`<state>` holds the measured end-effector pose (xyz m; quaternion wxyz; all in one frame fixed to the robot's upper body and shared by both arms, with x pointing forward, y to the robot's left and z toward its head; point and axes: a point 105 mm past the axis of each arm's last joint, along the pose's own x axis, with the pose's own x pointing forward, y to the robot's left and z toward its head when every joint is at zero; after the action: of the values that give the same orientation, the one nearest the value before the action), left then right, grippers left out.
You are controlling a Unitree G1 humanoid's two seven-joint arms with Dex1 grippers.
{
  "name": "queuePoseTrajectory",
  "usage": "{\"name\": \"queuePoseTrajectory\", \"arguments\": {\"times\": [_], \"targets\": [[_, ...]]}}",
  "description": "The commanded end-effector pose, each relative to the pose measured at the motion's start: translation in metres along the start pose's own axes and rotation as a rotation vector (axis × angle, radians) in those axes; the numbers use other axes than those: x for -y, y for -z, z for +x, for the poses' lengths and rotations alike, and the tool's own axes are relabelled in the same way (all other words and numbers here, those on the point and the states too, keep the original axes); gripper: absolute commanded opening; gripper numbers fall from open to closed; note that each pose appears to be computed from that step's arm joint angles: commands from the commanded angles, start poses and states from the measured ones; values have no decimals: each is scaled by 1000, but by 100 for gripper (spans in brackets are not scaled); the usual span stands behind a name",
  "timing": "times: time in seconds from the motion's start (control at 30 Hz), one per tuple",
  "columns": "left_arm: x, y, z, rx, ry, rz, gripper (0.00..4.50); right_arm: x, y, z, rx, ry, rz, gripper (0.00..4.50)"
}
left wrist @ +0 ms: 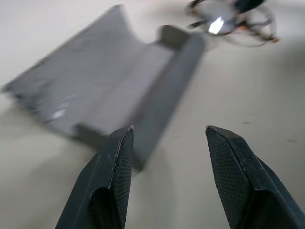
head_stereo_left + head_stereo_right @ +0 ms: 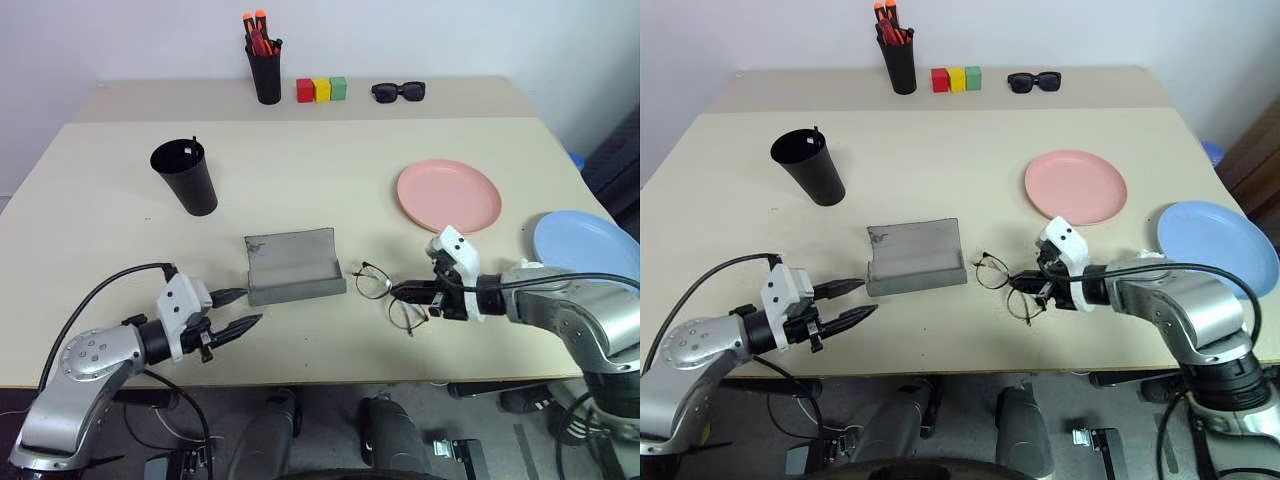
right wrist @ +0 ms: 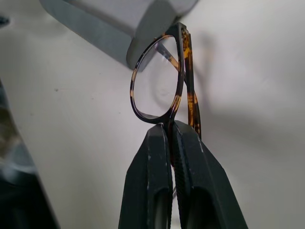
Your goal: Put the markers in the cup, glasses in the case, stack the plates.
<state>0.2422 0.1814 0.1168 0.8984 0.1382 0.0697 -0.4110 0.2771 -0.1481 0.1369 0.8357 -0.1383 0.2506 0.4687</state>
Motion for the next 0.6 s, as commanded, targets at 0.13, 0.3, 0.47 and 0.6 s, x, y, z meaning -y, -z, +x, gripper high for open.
{"name": "queuePoseTrajectory", "arguments": {"times": [0.13, 0.3, 0.47, 0.6], "targets": [[-23, -3, -14, 35, -152, 8, 245, -17, -73, 4, 163, -81, -423, 7], [-33, 3, -22, 23, -230, 15, 245, -36, -121, 54, 264, -158, -617, 7], [-29, 3, -27, 13, -242, 29, 245, -44, -135, 95, 259, -197, -661, 7], [-22, -3, -31, 40, -242, 15, 245, -38, -126, 110, 197, -207, -624, 7]]}}
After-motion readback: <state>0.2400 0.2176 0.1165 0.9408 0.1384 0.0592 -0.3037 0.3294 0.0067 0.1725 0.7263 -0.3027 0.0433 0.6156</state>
